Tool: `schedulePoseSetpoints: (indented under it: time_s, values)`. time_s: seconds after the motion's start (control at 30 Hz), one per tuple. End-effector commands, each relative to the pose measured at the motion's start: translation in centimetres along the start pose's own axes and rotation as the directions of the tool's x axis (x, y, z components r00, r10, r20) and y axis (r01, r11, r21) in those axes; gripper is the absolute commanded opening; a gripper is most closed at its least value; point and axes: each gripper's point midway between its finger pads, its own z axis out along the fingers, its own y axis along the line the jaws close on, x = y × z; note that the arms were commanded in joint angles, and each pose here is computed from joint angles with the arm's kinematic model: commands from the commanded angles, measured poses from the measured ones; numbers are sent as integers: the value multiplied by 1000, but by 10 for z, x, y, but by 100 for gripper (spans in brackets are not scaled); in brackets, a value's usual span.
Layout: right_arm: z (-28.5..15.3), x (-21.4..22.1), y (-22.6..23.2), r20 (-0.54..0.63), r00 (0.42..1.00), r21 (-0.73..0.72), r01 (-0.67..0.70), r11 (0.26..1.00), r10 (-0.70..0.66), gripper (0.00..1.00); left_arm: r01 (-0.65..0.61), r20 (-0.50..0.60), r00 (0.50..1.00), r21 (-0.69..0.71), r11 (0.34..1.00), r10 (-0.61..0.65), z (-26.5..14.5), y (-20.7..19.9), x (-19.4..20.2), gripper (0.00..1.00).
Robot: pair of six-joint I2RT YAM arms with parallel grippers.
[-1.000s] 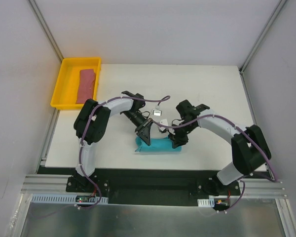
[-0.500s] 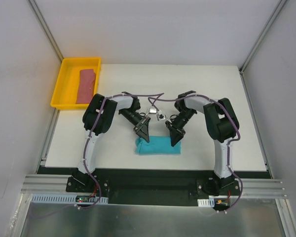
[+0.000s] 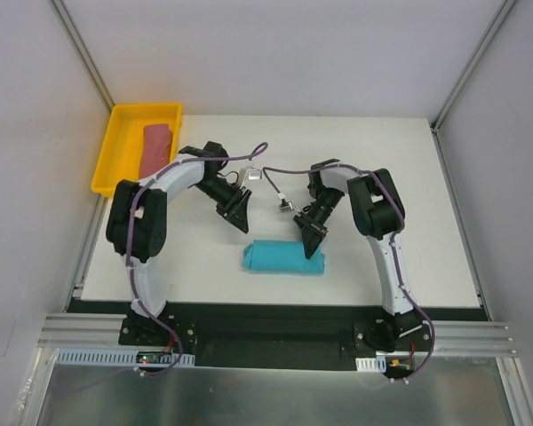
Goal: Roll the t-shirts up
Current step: Roll the T-shirt to the center of the board.
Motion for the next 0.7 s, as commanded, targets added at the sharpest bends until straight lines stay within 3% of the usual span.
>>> schedulePoseSetpoints:
  time_s: [0.0,0.1,0.13,0.23,0.33,0.47,0.67]
  values:
    - [-5,34,7,-189,958,-18,-222,975,215,13,-277,-3,960,-178,944,281,-17,-22,-5,43]
    - [-4,31,4,-189,947,-12,-266,964,259,13,-503,-86,864,-217,837,497,-4,-43,6,48]
    - [-6,30,2,-190,945,-7,-272,962,266,13,-591,-109,806,-205,780,582,5,-63,9,49]
    - [-5,28,1,-203,933,-17,-306,952,297,14,-751,-194,661,-190,633,725,34,-74,23,52]
    - [-4,28,0,-207,928,-15,-320,947,310,14,-825,-244,563,-218,521,789,59,-69,21,52]
    - [-5,28,0,-207,930,-14,-314,949,304,14,-848,-274,525,-254,466,806,79,-63,18,53]
    - [-4,28,0,-207,930,-16,-315,949,305,14,-861,-338,509,-209,464,792,98,-48,34,54]
